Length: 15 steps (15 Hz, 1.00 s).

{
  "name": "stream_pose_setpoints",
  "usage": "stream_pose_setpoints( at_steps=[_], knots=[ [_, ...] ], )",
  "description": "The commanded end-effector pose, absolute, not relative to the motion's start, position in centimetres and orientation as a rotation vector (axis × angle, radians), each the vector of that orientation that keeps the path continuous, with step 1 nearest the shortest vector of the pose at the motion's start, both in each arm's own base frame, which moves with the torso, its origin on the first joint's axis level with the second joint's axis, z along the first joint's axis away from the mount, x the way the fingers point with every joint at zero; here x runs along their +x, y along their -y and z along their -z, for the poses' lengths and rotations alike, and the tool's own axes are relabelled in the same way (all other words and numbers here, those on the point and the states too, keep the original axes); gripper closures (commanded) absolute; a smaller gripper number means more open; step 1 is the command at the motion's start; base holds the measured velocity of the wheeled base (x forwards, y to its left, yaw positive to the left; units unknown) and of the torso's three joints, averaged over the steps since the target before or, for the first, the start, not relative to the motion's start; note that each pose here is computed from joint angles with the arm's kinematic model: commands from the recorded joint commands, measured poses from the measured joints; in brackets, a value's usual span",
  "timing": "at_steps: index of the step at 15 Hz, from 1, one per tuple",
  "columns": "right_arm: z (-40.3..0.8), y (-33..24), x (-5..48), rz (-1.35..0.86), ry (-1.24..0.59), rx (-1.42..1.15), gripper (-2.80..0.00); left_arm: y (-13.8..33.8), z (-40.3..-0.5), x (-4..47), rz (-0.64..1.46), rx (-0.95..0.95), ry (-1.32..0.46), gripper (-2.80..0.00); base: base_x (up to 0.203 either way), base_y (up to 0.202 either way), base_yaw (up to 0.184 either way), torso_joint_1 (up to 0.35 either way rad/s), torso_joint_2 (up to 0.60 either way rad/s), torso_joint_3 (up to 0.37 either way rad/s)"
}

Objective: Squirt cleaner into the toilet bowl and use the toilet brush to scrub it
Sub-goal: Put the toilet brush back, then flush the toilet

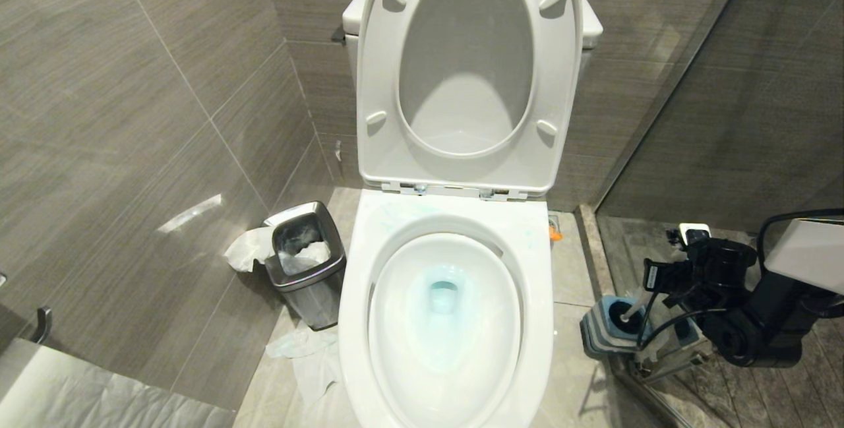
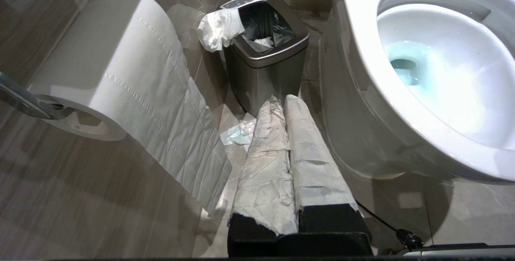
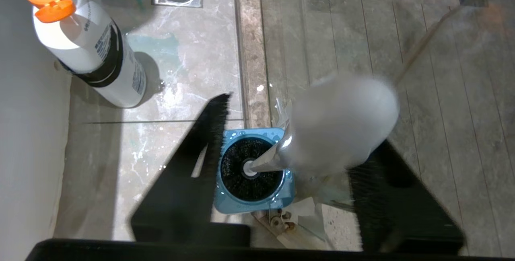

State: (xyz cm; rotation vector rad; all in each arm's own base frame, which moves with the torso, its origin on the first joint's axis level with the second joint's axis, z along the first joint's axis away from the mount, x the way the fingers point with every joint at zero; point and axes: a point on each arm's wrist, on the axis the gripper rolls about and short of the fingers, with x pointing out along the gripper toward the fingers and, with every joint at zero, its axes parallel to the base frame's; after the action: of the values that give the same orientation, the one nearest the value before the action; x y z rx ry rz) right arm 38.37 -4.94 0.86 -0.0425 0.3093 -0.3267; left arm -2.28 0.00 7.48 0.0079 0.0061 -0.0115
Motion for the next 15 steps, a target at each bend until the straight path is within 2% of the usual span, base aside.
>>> stream_pose_setpoints(
  at_steps=[1,15],
  knots=[
    [-1.5,4.9,38.0,0.326,-0.296,-0.042,-2.8,0.0,-7.4,-2.3,0.012,0.008,-0.008,0.0,0.0,0.0,0.0,0.0,0.0,0.0],
    [-8.8,3.2,25.7,0.239,-0.304,-0.059,-2.8,0.0,-7.4,-2.3,0.012,0.008,-0.008,0.0,0.0,0.0,0.0,0.0,0.0,0.0]
  ],
)
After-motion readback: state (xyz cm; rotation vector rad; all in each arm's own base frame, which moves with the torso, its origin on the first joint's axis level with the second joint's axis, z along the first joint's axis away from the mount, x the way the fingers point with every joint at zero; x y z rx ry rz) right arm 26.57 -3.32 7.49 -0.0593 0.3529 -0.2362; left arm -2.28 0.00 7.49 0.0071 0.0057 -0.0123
